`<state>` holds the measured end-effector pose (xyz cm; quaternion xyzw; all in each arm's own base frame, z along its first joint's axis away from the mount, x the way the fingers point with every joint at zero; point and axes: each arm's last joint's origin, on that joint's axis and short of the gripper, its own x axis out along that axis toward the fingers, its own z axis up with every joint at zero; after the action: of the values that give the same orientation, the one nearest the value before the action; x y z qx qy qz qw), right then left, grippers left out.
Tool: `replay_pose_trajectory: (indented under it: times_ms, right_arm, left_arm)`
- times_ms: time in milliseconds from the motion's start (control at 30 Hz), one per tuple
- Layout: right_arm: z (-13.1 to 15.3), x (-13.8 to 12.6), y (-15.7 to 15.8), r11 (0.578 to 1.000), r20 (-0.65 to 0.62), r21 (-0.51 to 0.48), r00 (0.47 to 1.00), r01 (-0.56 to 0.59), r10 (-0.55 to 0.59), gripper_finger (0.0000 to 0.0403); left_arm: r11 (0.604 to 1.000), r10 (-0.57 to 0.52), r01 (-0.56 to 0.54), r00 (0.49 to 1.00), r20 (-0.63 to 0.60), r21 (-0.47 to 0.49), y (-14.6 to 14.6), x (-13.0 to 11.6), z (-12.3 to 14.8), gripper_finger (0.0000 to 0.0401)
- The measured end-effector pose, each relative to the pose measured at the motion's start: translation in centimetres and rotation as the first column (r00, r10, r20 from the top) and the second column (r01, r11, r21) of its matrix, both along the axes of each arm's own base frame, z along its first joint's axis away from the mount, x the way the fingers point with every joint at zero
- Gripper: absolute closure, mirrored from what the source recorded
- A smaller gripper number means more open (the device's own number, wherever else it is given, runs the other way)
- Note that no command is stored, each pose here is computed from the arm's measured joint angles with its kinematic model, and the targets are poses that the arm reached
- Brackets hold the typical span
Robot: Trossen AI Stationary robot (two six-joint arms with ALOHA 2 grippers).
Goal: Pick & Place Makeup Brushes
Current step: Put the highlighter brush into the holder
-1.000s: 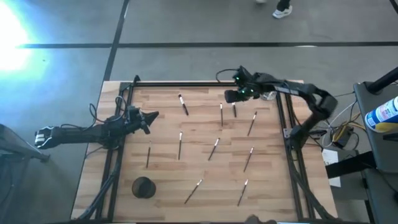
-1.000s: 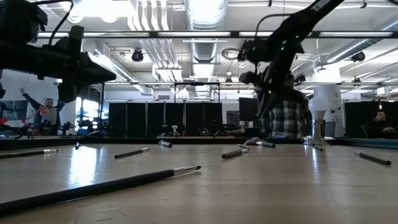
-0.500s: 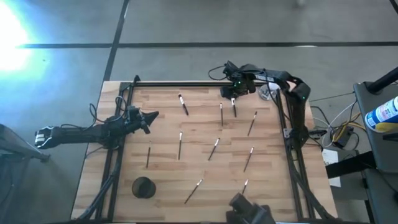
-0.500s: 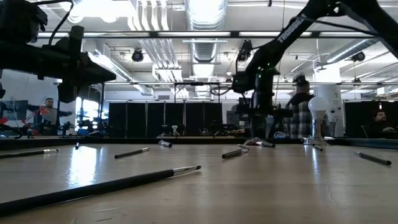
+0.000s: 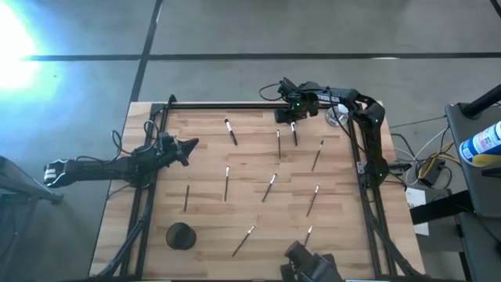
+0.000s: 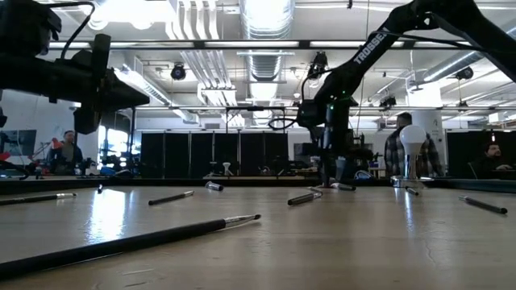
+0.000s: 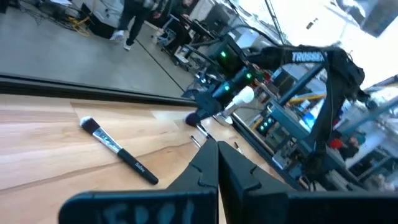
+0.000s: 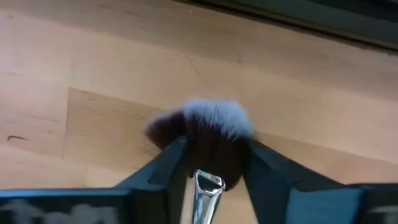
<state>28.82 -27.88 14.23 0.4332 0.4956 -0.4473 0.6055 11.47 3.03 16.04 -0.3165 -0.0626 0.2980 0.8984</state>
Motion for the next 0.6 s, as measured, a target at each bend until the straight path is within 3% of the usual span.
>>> replay_pose_trajectory:
  times_ms: [167, 267, 433, 600]
  right_arm:
    - [1.5, -0.1, 0.3, 0.997, 0.023, -0.032, 0.997, -0.070, 0.071, 0.0373]
    - [4.0, 0.0, 0.7, 0.989, 0.073, -0.102, 0.991, -0.107, 0.115, 0.0387]
    - [9.3, 0.1, 2.9, 0.954, 0.182, -0.255, 0.961, -0.157, 0.207, 0.0390]
    - [15.2, 1.1, 6.4, 0.866, 0.323, -0.449, 0.864, -0.218, 0.385, 0.0390]
  left_arm:
    - [0.986, 0.137, -0.127, 0.986, 0.091, -0.105, 0.3, -0.2, 0.3, 0.0401]
    - [0.977, 0.183, -0.164, 0.973, 0.142, -0.133, 0.4, -0.3, 0.6, 0.0401]
    - [0.971, 0.152, -0.107, 0.966, 0.208, -0.215, 0.3, -0.1, 0.8, 0.0401]
    - [0.982, 0.034, 0.022, 0.957, 0.290, -0.187, 0.0, 0.2, 2.9, 0.0401]
